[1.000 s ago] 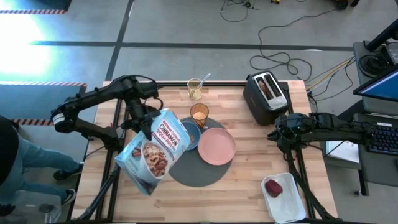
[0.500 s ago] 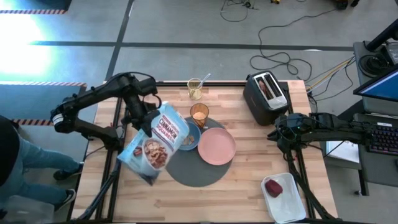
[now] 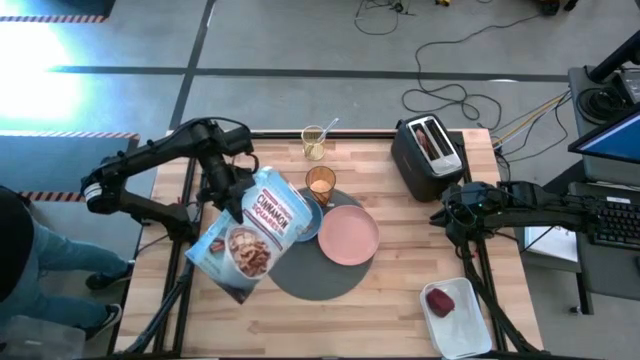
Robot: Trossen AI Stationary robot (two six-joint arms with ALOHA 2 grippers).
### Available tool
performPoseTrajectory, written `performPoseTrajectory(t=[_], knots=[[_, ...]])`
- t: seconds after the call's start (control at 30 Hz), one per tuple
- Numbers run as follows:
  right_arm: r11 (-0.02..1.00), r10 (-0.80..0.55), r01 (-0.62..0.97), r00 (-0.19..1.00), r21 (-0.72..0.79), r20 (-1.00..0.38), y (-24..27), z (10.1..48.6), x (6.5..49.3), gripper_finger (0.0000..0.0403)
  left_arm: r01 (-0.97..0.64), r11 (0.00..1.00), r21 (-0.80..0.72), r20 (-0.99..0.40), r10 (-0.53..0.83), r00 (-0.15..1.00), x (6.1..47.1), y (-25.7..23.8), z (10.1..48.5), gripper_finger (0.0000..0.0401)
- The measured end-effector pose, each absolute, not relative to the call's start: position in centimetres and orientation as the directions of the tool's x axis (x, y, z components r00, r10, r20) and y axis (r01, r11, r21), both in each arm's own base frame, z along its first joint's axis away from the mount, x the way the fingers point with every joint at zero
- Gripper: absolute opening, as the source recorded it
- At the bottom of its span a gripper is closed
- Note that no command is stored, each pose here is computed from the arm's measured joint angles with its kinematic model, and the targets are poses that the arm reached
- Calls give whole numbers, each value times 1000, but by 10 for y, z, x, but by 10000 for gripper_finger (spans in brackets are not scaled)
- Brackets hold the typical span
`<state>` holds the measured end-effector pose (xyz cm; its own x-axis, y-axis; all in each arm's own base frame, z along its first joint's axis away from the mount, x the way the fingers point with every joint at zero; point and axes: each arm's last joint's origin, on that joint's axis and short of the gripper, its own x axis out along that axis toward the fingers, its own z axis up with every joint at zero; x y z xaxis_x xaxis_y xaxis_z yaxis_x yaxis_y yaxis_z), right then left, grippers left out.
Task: Arrange a breakfast setting
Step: Pour the cereal box into the blue bowl
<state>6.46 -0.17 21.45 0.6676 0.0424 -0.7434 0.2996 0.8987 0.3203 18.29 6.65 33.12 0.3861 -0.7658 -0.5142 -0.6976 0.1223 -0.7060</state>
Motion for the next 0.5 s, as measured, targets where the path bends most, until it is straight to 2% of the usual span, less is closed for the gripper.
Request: performPoseTrajectory(t=[0.2, 0.33, 0.5], knots=[[899, 42, 300, 667, 320, -744, -2, 214, 65, 73, -688, 83, -721, -469, -790, 395, 185, 67, 331, 34], [899, 42, 300, 668, 320, -743, -2, 214, 65, 73, -691, -8, -723, -386, -825, 413, 189, 69, 330, 34], [899, 43, 300, 667, 320, -743, -2, 214, 65, 73, -719, -61, -692, -371, -825, 427, 188, 71, 330, 35]])
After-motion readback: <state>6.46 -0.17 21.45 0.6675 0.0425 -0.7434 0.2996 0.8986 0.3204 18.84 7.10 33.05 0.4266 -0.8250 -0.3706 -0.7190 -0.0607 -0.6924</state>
